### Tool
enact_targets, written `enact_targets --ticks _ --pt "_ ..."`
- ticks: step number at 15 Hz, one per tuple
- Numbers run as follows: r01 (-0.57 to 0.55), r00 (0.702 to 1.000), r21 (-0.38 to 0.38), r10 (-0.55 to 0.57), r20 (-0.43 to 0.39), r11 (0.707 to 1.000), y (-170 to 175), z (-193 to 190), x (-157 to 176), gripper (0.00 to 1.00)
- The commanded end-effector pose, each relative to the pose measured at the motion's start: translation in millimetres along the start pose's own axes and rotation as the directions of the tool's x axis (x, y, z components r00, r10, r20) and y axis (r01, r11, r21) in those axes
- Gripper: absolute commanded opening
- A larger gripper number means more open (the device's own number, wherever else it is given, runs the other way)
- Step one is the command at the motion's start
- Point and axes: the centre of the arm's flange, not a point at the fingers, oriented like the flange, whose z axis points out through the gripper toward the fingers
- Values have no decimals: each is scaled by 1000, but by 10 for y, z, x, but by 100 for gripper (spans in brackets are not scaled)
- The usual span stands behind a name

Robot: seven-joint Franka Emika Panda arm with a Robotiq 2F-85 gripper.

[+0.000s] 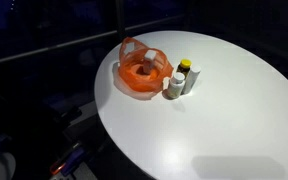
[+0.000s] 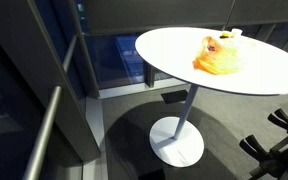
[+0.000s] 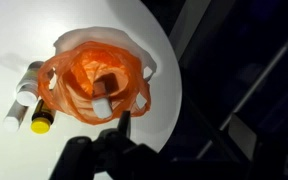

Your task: Pick up the mentos container from the orange plastic bag and put it on the table

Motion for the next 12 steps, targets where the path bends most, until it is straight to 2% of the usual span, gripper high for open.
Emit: enact_targets --ticks 1,6,12 --pt "0 1000 0 0 -2 1000 -1 -7 3 100" --pt "1 1000 0 -1 -3 1000 -2 -12 3 100" --pt "-37 999 -25 37 -12 999 41 -125 160 100"
